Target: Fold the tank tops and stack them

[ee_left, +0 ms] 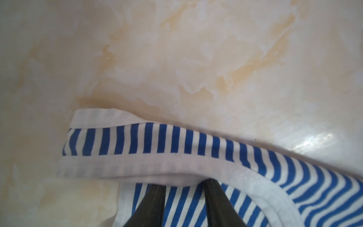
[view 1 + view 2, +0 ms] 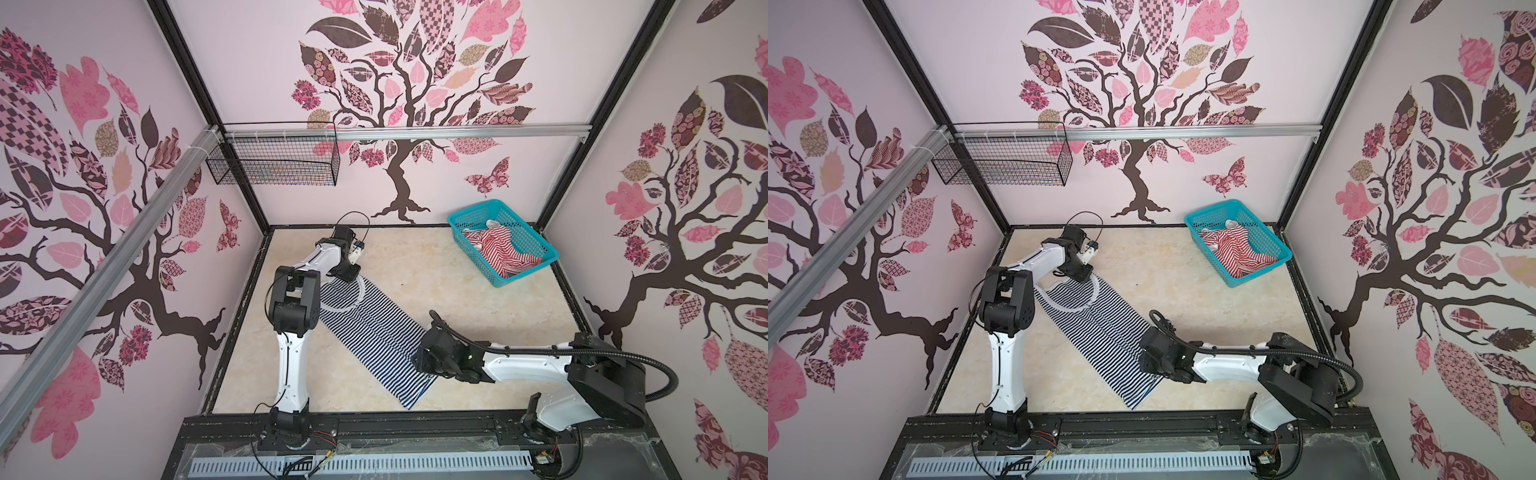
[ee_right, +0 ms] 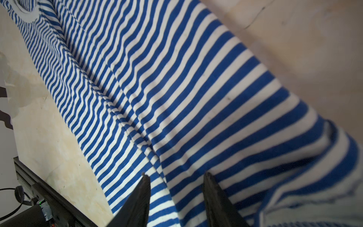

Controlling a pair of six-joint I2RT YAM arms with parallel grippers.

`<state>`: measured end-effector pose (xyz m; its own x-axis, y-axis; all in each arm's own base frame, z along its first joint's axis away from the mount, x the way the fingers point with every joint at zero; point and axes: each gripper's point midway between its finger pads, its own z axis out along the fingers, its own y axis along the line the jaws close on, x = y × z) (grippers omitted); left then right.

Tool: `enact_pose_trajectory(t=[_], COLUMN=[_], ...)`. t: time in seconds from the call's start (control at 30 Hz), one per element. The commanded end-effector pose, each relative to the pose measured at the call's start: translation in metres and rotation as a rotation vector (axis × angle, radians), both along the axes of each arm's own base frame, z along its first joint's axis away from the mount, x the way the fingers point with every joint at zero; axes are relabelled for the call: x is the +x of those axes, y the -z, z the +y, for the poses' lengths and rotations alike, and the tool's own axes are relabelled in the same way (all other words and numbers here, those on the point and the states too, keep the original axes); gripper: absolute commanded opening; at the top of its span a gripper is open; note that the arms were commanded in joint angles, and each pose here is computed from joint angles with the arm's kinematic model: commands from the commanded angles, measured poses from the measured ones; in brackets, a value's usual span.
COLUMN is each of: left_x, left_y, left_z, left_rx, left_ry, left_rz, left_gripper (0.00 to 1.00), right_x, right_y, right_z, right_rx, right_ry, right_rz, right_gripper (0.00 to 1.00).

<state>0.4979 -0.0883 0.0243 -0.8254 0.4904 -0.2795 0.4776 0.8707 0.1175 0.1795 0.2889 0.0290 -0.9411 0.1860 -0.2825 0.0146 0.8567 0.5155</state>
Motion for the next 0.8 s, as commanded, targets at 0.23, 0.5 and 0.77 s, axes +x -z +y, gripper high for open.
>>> enact_pose_trajectory(t=[0.23, 0.5, 0.77], left_x=[0.028, 0.061, 0.098], left_y=[0.02, 0.021, -0.034], left_z=[-0.047, -0.086, -0.074], left_rx=[0.042, 0.09, 0.147], left_ry=[0.066, 0.163, 0.086], left_rz=[0.045, -0.017, -0.233], left_gripper=[0.33, 0.32, 0.32], right_x=[-0.021, -0.034, -0.032], right_y=[0.014, 0.018, -0.013], right_z=[-0.013, 0.02, 0.043], right_rx=[-0.029, -0.019, -0.119], right_ry=[0.031, 0.02, -0.07], right_rz=[0.078, 0.096, 0.016], right_gripper=[0.47, 0.47, 0.47])
